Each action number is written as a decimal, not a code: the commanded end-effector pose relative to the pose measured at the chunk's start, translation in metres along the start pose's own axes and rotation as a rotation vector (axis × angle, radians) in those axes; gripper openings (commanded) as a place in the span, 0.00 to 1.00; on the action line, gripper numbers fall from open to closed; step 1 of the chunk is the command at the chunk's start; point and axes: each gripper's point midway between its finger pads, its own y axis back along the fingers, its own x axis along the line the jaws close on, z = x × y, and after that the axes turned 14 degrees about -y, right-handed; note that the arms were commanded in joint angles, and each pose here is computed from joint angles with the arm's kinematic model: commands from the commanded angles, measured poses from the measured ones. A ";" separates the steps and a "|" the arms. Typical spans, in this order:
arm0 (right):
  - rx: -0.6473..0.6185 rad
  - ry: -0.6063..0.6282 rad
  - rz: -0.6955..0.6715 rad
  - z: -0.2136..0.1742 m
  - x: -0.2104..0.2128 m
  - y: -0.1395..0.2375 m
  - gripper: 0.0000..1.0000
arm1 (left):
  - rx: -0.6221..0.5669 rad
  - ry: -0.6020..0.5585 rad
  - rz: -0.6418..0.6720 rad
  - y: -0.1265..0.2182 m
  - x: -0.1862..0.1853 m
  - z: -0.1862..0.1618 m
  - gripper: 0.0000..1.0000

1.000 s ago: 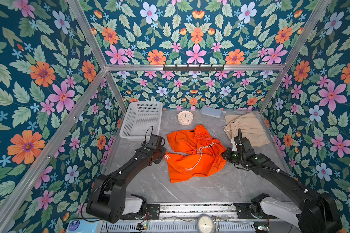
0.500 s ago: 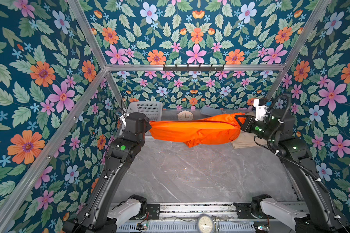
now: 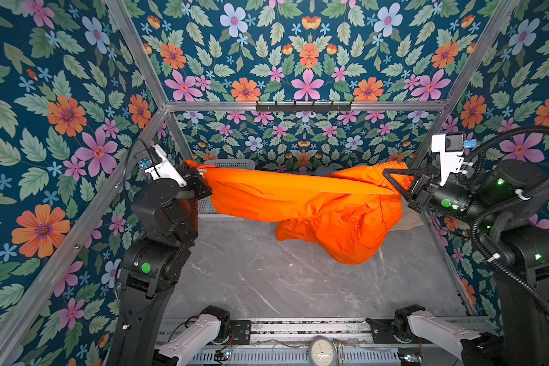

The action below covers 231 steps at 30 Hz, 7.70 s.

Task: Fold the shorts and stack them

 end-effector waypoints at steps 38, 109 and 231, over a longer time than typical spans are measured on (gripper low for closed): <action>0.294 -0.396 -0.133 -0.085 -0.202 -0.130 0.00 | 0.141 -0.043 -0.161 -0.087 -0.063 -0.149 0.00; 0.496 -0.775 -0.871 -0.328 -0.295 -0.012 0.51 | 0.904 0.295 -0.395 -0.020 -0.121 -0.423 0.58; 0.822 -0.678 -0.848 -0.405 -0.350 -0.126 0.55 | 1.068 -0.303 -0.447 -0.118 -0.160 -0.476 0.83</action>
